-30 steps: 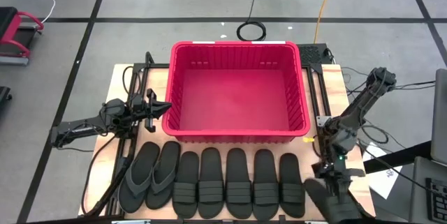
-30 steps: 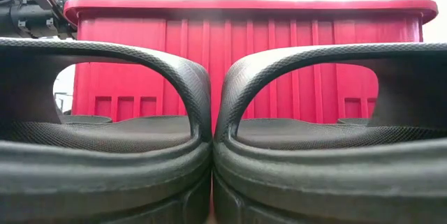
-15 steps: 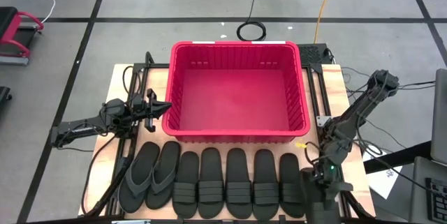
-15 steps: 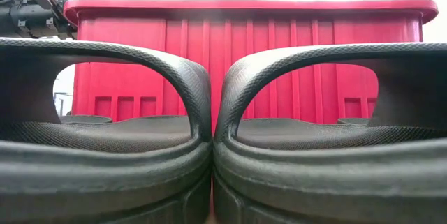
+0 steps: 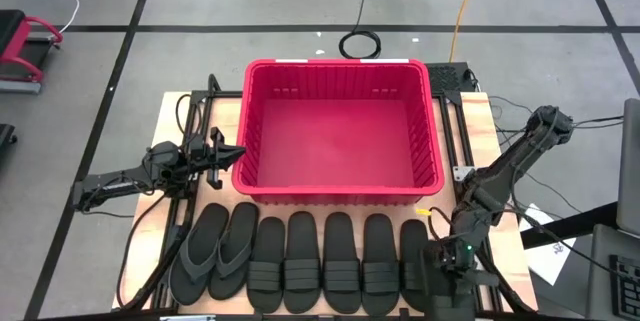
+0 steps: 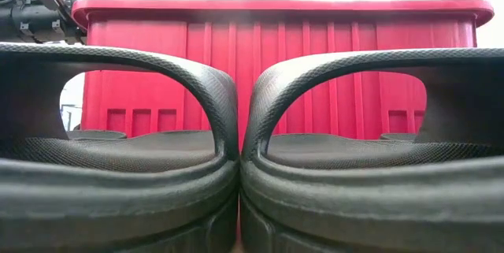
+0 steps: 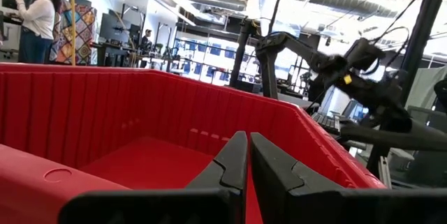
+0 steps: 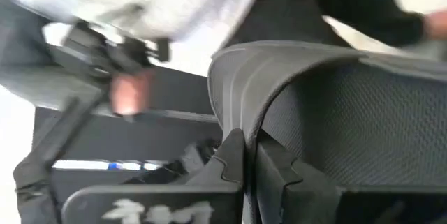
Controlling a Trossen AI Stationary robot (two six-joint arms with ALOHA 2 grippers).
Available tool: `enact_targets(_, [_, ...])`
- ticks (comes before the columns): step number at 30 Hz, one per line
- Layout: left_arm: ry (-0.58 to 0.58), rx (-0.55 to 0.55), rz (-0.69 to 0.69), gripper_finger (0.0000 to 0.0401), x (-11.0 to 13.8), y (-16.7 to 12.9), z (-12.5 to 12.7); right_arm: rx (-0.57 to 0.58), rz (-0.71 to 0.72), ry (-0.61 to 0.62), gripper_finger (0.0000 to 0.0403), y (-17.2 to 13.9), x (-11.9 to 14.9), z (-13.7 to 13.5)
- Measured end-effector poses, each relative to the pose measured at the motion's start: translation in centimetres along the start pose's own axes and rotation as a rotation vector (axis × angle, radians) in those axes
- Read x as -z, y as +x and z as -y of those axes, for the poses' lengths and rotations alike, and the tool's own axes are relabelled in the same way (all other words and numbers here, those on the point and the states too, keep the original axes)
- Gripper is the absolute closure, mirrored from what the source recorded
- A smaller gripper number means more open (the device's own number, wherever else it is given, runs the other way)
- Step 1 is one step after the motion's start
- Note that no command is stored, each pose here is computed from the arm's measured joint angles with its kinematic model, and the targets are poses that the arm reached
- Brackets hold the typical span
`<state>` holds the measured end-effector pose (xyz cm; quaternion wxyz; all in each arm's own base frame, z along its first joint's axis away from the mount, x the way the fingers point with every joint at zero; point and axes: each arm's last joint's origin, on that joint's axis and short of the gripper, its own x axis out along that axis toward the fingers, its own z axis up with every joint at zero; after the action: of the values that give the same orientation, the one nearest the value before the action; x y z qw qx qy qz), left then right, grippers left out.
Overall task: Pick and place slides into bin
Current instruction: Put the black slide into the red bin
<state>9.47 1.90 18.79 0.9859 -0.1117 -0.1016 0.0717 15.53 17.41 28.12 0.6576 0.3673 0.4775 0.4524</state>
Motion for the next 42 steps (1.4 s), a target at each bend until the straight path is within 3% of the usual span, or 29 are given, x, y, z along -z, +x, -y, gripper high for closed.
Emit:
enact_targets(11, [0.087, 0.001, -0.003, 0.0377, 0.0, 0.0, 0.0, 0.282, 0.12, -0.111, 0.0402, -9.2, -5.1, -5.8])
enact_targets(20, [0.078, 0.001, -0.003, 0.0377, 0.0, 0.0, 0.0, 0.656, 0.077, -0.053, 0.0402, -18.6, -5.4, -7.7])
enact_targets(22, [0.068, 0.001, -0.003, 0.0377, 0.0, 0.0, 0.0, 0.754, 0.093, -0.099, 0.0402, -20.3, -6.1, -7.6])
enact_targets(27, [0.063, 0.001, -0.002, 0.0377, 0.0, 0.0, 0.0, 0.862, 0.222, -0.259, 0.0401, -24.5, -7.2, -8.3])
enact_targets(32, [0.038, -0.001, 0.0, 0.0377, 0.0, 0.0, 0.0, 1.03, 0.233, -0.272, 0.0401, -28.1, -8.0, -6.8])
enact_targets(35, [0.025, -0.002, 0.0, 0.0377, 0.0, 0.0, 0.0, 1.176, 0.164, -0.22, 0.04, -30.0, -8.1, -5.1])
enact_targets(37, [0.01, -0.002, 0.0, 0.0377, 0.0, 0.0, 0.0, 1.189, 0.117, -0.219, 0.04, -30.8, -8.4, -3.7])
enact_targets(42, [0.001, -0.002, 0.0, 0.0377, 0.0, 0.0, 0.0, 1.095, -0.007, -0.234, 0.04, -31.4, -9.5, 0.3])
